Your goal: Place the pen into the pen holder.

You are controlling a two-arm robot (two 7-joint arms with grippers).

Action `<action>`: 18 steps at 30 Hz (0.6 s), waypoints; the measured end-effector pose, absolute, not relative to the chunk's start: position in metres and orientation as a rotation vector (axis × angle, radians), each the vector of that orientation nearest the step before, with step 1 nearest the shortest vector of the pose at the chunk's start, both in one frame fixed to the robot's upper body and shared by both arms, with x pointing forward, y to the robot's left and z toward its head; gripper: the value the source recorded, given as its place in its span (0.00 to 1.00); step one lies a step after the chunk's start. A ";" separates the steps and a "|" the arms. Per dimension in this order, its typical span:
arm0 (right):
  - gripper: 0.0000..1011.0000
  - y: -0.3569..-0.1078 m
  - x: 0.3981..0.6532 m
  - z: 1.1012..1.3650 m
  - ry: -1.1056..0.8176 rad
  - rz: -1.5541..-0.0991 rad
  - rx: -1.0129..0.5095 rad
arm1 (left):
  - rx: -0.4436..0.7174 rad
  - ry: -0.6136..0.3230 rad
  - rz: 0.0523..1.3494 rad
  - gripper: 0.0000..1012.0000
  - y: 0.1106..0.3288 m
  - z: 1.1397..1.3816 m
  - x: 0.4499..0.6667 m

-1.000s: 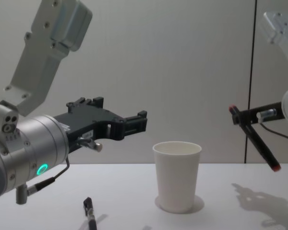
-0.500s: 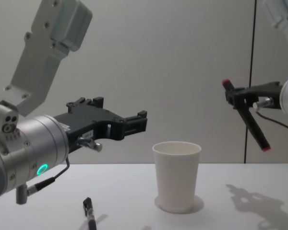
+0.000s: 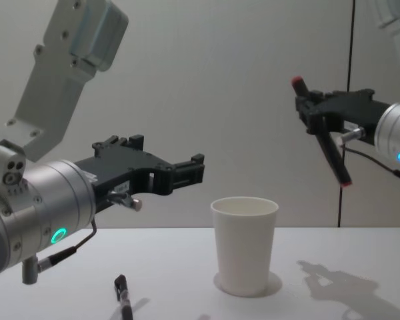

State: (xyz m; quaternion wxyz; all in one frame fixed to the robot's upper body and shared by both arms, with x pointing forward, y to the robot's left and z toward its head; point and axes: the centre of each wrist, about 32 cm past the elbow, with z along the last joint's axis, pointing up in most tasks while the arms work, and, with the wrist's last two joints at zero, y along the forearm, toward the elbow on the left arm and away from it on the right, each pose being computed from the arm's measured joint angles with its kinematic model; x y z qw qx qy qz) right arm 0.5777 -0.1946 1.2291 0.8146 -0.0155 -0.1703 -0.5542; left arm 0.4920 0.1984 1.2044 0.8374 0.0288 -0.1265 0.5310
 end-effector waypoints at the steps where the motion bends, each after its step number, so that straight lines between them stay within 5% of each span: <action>1: 0.18 -0.194 0.578 1.227 -0.370 -1.178 -0.025 | 0.061 -0.268 1.124 0.99 0.198 1.204 0.492; 18: 0.18 -0.173 0.591 1.199 -0.506 -1.087 0.149 | 0.061 -0.268 1.124 0.99 0.198 1.204 0.492</action>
